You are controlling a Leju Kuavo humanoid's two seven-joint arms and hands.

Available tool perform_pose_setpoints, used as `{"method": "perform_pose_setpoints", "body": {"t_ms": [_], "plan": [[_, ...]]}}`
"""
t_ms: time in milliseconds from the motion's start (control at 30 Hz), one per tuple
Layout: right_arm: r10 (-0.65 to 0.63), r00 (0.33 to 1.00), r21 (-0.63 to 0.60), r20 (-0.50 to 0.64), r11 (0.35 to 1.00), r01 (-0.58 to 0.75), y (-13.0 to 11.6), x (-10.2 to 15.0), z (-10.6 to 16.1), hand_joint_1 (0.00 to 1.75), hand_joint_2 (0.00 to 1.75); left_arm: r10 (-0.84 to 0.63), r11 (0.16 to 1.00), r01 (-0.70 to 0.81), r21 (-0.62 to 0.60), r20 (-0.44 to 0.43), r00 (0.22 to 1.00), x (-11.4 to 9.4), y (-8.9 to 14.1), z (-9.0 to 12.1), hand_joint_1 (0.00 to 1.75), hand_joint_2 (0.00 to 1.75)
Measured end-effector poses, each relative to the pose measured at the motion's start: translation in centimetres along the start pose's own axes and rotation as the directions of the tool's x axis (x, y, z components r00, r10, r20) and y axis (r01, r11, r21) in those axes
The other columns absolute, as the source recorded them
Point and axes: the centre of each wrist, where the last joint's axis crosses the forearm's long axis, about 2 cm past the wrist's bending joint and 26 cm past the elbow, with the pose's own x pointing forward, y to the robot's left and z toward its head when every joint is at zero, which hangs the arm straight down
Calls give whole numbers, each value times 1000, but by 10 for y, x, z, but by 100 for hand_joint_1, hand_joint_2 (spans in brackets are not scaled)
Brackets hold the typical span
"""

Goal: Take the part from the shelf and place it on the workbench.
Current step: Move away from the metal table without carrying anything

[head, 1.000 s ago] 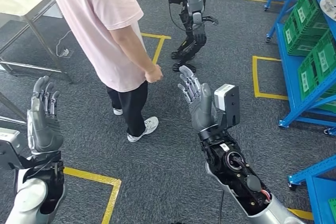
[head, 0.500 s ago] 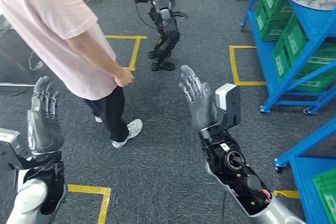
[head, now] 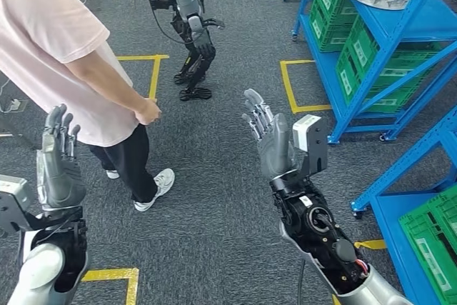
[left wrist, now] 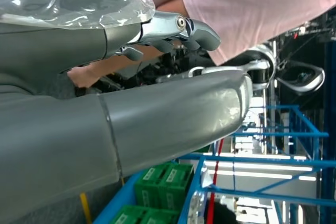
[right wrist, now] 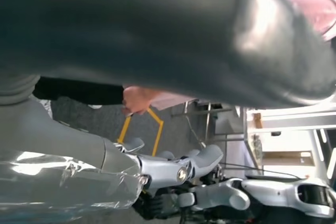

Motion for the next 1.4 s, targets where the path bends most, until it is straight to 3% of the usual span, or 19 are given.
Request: {"method": "perform_pose_setpoints", "body": {"t_ms": [1400], "plan": [[-2,1000,-9,-13,1000,2,0,-1,2,0,0,6,1000,-6,-11,-3,1000,1,-1,0,0,0]]}}
